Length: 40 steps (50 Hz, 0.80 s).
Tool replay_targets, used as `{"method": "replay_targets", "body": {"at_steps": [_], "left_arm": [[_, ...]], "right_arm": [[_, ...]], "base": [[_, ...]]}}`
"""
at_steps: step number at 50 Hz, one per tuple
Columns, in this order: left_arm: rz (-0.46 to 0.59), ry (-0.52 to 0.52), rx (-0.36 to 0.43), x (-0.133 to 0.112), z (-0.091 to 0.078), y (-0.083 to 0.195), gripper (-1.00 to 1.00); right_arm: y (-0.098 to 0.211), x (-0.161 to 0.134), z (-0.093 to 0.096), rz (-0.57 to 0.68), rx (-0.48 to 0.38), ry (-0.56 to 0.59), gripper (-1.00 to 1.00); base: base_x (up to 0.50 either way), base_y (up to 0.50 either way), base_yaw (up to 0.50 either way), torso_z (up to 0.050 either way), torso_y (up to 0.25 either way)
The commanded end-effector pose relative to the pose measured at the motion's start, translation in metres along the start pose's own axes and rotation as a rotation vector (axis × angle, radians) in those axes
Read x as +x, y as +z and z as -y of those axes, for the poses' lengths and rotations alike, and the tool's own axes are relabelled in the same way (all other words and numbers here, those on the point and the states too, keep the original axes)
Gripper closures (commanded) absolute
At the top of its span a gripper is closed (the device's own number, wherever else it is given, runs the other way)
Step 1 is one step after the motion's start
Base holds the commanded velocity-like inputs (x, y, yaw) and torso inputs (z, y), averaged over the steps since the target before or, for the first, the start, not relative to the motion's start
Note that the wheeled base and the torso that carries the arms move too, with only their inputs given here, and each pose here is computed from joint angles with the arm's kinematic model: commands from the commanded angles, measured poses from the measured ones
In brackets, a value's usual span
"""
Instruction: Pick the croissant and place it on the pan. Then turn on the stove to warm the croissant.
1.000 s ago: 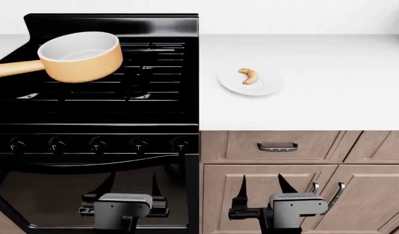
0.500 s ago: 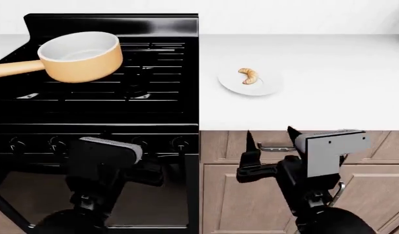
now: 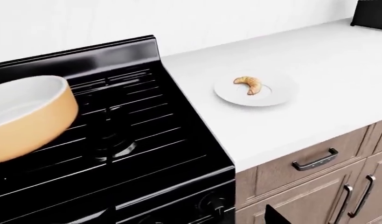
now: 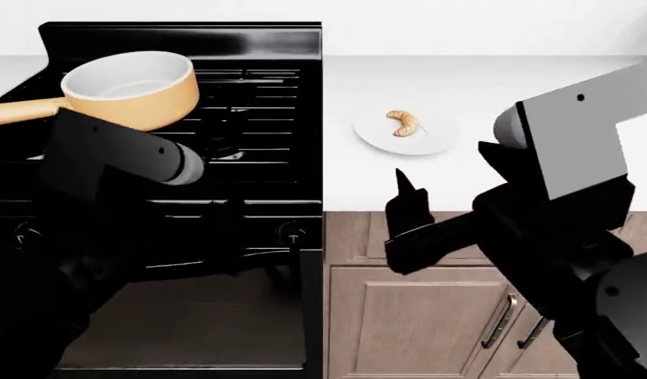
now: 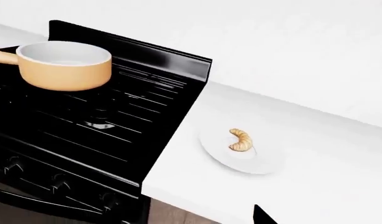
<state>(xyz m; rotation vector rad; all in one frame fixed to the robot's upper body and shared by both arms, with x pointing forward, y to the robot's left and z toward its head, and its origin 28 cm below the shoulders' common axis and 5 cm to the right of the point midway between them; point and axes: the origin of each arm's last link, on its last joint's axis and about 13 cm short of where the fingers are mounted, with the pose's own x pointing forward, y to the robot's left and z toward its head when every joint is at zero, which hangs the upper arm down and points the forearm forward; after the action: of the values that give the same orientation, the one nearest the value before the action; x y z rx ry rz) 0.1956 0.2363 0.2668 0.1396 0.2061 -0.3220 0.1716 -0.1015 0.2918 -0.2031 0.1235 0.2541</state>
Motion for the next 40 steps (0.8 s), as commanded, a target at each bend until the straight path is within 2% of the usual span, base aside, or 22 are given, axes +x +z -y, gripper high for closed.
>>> {"method": "replay_targets", "body": {"at_steps": [1,7,18,19,22,40], "left_arm": [[0.004,-0.024,0.061,-0.015,-0.011,0.019,-1.00],[0.020,-0.026,0.052,-0.012,-0.012,0.020,-1.00],[0.021,-0.016,-0.009,-0.007,-0.012,0.021,-1.00],[0.014,-0.007,-0.036,-0.006,-0.012,0.021,-1.00],[0.001,-0.012,-0.058,-0.006,-0.012,0.022,-1.00],[-0.004,-0.024,-0.070,-0.005,-0.012,0.021,-1.00]], "right_arm": [[0.017,-0.023,0.012,-0.069,-0.042,-0.093,-1.00],[0.015,-0.021,0.015,-0.059,-0.003,-0.098,-1.00],[0.018,-0.020,0.017,-0.049,0.001,-0.093,-1.00],[0.019,-0.020,0.017,-0.046,0.026,-0.093,-1.00],[0.022,-0.021,0.018,-0.039,0.015,-0.098,-1.00],[0.023,-0.018,0.017,-0.048,-0.007,-0.094,-1.00]], "base": [[0.00,0.00,0.00,0.000,0.000],[0.00,0.00,0.00,0.000,0.000],[0.05,0.00,0.00,0.000,0.000],[0.43,0.00,0.00,0.000,0.000],[0.50,0.00,0.00,0.000,0.000],[0.50,0.00,0.00,0.000,0.000]]}}
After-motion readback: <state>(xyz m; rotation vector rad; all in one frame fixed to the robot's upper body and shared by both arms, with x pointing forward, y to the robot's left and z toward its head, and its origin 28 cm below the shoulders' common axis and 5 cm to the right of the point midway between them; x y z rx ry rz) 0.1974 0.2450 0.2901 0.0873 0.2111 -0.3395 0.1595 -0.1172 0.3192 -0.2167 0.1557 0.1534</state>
